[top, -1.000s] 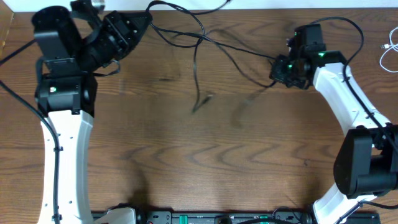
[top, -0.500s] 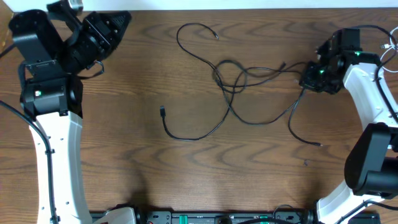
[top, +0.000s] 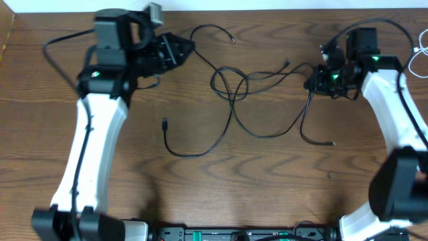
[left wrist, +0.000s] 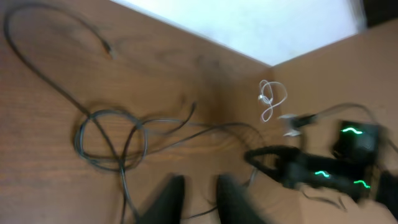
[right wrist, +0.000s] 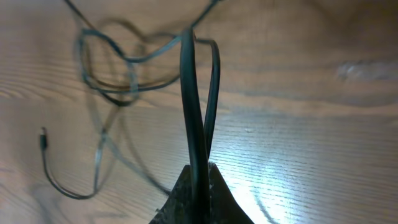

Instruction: Untangle cables

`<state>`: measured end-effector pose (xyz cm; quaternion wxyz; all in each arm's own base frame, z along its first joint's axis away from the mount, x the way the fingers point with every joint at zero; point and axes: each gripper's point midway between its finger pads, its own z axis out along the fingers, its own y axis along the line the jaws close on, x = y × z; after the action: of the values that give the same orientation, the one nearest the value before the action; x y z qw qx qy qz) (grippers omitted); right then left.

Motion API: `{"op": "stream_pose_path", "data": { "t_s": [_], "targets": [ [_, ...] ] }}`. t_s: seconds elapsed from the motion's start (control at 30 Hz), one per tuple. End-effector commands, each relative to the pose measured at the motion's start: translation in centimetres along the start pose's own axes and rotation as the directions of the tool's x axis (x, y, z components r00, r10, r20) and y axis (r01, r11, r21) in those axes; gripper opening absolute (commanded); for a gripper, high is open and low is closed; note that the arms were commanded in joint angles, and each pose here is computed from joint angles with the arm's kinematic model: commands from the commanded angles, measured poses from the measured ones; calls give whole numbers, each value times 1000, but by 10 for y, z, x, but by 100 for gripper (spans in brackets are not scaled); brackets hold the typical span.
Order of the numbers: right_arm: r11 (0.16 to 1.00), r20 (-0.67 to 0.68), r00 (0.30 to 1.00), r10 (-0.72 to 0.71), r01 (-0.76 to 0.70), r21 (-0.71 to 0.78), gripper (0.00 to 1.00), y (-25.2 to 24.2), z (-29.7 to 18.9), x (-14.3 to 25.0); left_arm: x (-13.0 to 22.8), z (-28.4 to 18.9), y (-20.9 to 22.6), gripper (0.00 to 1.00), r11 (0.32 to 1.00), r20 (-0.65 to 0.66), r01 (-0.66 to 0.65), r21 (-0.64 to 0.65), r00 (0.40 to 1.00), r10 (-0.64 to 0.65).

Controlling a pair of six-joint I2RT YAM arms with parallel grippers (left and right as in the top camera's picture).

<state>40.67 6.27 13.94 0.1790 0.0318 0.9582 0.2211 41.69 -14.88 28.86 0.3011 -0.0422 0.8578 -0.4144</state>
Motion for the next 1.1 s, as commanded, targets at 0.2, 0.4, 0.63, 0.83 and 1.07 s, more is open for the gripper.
{"op": "stream_pose_path", "data": {
  "t_s": [0.2, 0.4, 0.63, 0.83, 1.07],
  "targets": [
    [999, 87, 996, -11, 7, 46, 52, 8, -38, -6, 38, 84, 52, 63, 979, -125, -29, -203, 992, 3],
    [998, 61, 998, 0, -3, 55, 67, 4, -34, -2, 64, 131, 79, 63, 956, -176, -67, -287, 984, 16],
    [998, 61, 998, -1, -3, 62, 69, 3, -34, -2, 62, 166, 126, 62, 902, -133, -120, -415, 989, 70],
    [998, 59, 998, 0, -4, 63, 69, 3, -33, -1, 73, 196, 162, 61, 880, -143, -148, -451, 985, 92],
    [998, 56, 998, 0, -4, 63, 69, 3, -33, 0, 80, 210, 175, 59, 857, -161, -204, -472, 976, 144]
  ]
}}
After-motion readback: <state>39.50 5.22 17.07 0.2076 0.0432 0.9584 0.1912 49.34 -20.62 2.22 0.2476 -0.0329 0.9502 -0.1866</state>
